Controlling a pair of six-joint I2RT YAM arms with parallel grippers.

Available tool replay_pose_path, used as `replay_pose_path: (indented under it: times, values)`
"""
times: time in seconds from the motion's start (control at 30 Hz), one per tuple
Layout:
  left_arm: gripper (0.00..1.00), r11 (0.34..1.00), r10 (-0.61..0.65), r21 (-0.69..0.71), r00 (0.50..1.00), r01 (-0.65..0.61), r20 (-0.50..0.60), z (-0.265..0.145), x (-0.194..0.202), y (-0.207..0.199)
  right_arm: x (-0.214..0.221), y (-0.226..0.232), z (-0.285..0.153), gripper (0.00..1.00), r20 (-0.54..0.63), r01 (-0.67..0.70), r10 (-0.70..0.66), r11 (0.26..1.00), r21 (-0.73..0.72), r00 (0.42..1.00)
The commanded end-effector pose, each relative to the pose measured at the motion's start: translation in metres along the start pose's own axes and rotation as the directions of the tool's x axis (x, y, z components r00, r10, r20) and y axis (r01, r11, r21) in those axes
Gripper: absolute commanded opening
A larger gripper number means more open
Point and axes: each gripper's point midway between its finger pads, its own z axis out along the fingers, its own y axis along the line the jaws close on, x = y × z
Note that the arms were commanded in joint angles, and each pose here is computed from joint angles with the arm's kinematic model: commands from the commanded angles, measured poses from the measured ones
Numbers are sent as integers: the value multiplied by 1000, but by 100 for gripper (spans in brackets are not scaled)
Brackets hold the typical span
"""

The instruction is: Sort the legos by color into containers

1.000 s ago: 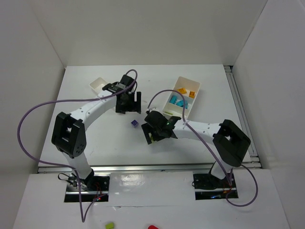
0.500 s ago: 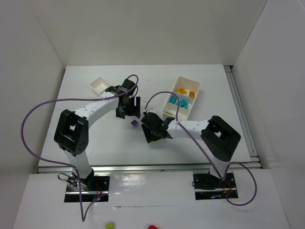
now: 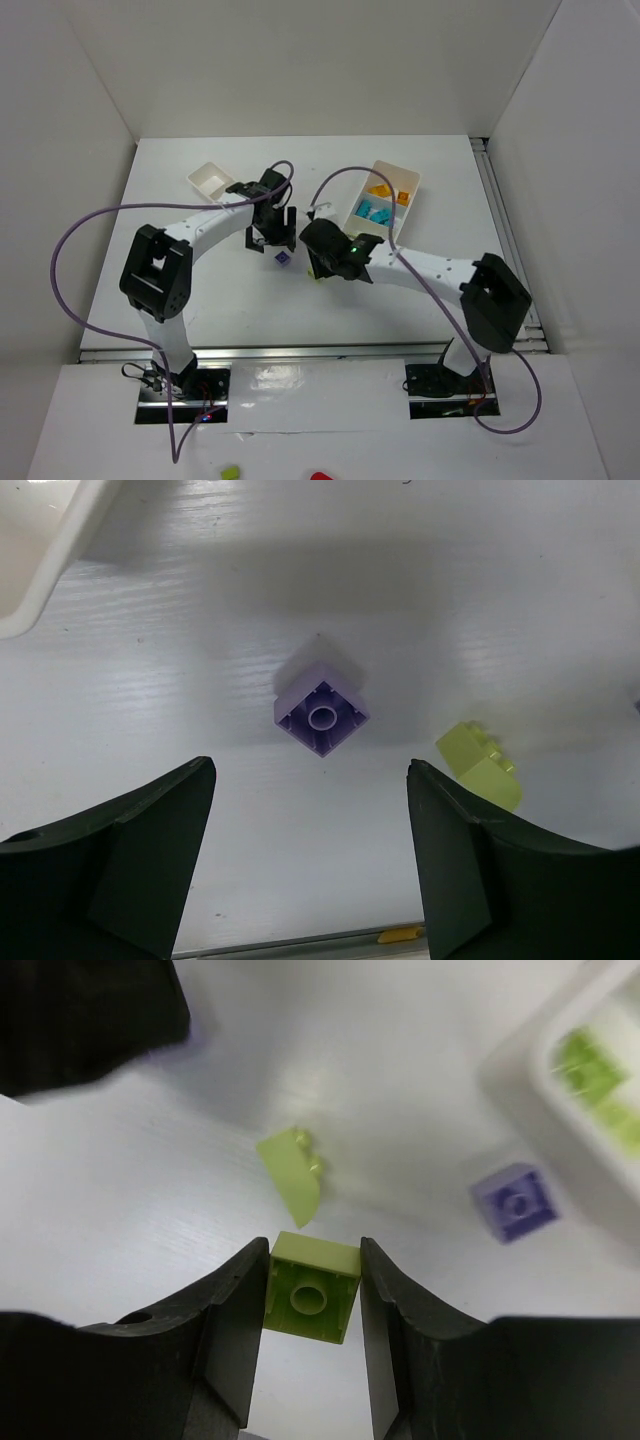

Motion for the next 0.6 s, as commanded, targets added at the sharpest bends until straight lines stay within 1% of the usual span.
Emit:
replay_pose_path:
  times: [0.0, 0.03, 0.07, 0.13, 0.17, 0.27, 0.3, 0.4, 0.43, 0.5, 0.53, 0.57]
  values:
    - [86, 1000, 10, 18, 1000, -10, -10, 7, 4, -8, -61, -41, -46, 34, 177, -75, 54, 991, 112, 983]
    - [86, 1000, 21, 22, 1000, -20, -12, 7, 6, -12, -73, -57, -49, 34, 201, -120, 92, 984, 129, 975]
    - [86, 1000, 12, 16, 1000, -11, -21, 12, 9, -11, -78, -69, -51, 34, 217, -136, 101, 979, 153, 971]
    - [86, 1000, 9, 7, 999, -9, -42, 17, 17, -11, -85, -89, -51, 34, 228, -166, 122, 969, 183, 966]
    - [86, 1000, 9, 23, 999, -8, -34, 18, 15, -14, -91, -105, -50, 34, 234, -204, 157, 960, 194, 959]
    - [86, 1000, 0, 7, 998, 1, -60, 28, 23, -10, -106, -118, -49, 35, 243, -231, 182, 954, 191, 953]
    - [86, 1000, -11, 12, 999, 12, -50, 28, 20, -12, -107, -120, -48, 36, 240, -236, 188, 954, 187, 952]
    - [82, 1000, -11, 0, 997, 11, -71, 39, 26, -10, -111, -128, -39, 36, 245, -254, 203, 946, 201, 948]
    - [82, 1000, -11, 0, 997, 11, -71, 42, 26, -10, -109, -130, -34, 36, 232, -255, 207, 945, 203, 950]
    - [77, 1000, -11, -3, 997, 11, -75, 45, 25, -10, -102, -139, -26, 36, 218, -277, 230, 936, 218, 948]
    - [76, 1000, -11, -3, 997, 11, -75, 45, 25, -10, -105, -138, -25, 36, 224, -286, 241, 938, 195, 944]
    - [76, 1000, -11, -15, 997, 10, -78, 48, 26, -8, -100, -137, -22, 37, 210, -289, 249, 938, 191, 945]
